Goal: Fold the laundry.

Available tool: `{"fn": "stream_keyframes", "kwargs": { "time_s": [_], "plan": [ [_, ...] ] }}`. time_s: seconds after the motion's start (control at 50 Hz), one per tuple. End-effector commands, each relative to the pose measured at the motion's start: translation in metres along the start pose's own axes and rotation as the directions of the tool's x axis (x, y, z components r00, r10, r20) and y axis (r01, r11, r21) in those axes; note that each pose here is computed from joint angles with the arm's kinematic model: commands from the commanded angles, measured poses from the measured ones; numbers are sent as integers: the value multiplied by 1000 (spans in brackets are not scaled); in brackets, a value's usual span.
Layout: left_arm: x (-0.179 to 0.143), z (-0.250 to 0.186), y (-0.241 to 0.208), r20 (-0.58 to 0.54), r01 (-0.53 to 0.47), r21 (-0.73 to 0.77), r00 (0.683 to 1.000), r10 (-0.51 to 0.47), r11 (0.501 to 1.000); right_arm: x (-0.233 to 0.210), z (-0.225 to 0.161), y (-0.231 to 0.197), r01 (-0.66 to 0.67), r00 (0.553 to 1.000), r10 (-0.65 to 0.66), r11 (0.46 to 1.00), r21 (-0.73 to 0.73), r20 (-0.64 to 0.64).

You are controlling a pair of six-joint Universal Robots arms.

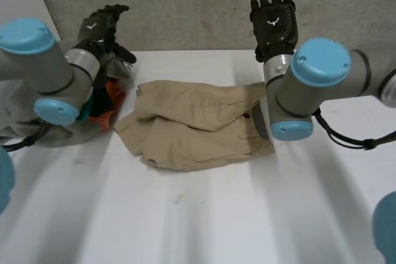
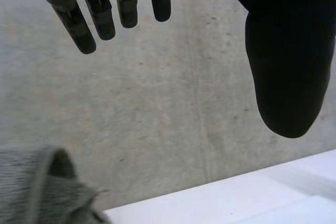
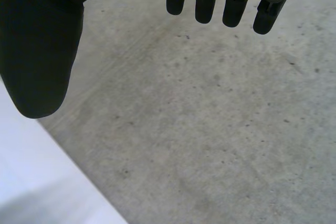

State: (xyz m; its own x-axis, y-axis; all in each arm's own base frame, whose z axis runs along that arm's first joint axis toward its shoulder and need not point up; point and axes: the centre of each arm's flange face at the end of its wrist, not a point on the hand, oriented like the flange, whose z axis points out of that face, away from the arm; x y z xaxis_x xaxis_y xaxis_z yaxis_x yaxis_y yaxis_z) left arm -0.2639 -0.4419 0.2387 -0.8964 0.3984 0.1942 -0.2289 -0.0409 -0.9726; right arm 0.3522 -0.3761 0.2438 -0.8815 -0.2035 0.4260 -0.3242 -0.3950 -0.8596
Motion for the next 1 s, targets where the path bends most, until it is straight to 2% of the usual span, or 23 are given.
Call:
{"fn": "stream_keyframes", "kwargs": {
  "time_s": [0.02, 0.08, 0.14, 0.16, 0.18, 0.26, 0.34, 0.4, 0.48, 0.56, 0.64, 0.84, 0.94, 1.0],
  "plan": [
    [0, -54, -40, 49, -120, -65, 991, 124, 991, 19, -32, -23, 30, 981, -7, 993, -118, 192],
    [6, -81, -41, 35, -180, -129, 982, 186, 975, 22, -60, -24, 76, 946, -5, 975, -207, 323],
    [14, -120, -29, -16, -253, -255, 966, 257, 933, 25, -91, -16, 108, 910, 41, 938, -331, 412],
    [19, -142, -19, -54, -279, -328, 959, 277, 902, 25, -99, -13, 114, 901, 57, 925, -363, 429],
    [21, -152, -13, -75, -289, -364, 957, 282, 885, 24, -114, -6, 123, 886, 92, 899, -421, 454],
    [28, -197, 19, -166, -311, -515, 950, 263, 799, 14, -141, 14, 113, 857, 169, 860, -498, 487],
    [28, -218, 45, -196, -305, -576, 952, 234, 759, -3, -157, 34, 80, 829, 219, 864, -498, 514],
    [25, -216, 60, -192, -301, -571, 954, 231, 764, -12, -160, 47, 66, 826, 218, 879, -472, 520],
    [21, -207, 69, -163, -283, -539, 959, 231, 793, -27, -154, 68, 51, 849, 181, 907, -419, 497],
    [22, -194, 76, -142, -261, -498, 965, 219, 827, -37, -147, 83, 53, 873, 151, 915, -400, 463],
    [26, -184, 83, -122, -245, -488, 970, 212, 838, -39, -142, 93, 55, 893, 138, 911, -409, 429],
    [54, -178, 96, -159, -259, -518, 966, 206, 815, -26, -133, 87, 34, 916, 124, 923, -383, 380],
    [61, -166, 103, -163, -251, -507, 967, 195, 824, -19, -138, 80, 34, 917, 121, 926, -376, 381],
    [65, -158, 107, -143, -214, -504, 976, 163, 837, -15, -139, 75, 34, 919, 117, 927, -372, 376]
  ]
}}
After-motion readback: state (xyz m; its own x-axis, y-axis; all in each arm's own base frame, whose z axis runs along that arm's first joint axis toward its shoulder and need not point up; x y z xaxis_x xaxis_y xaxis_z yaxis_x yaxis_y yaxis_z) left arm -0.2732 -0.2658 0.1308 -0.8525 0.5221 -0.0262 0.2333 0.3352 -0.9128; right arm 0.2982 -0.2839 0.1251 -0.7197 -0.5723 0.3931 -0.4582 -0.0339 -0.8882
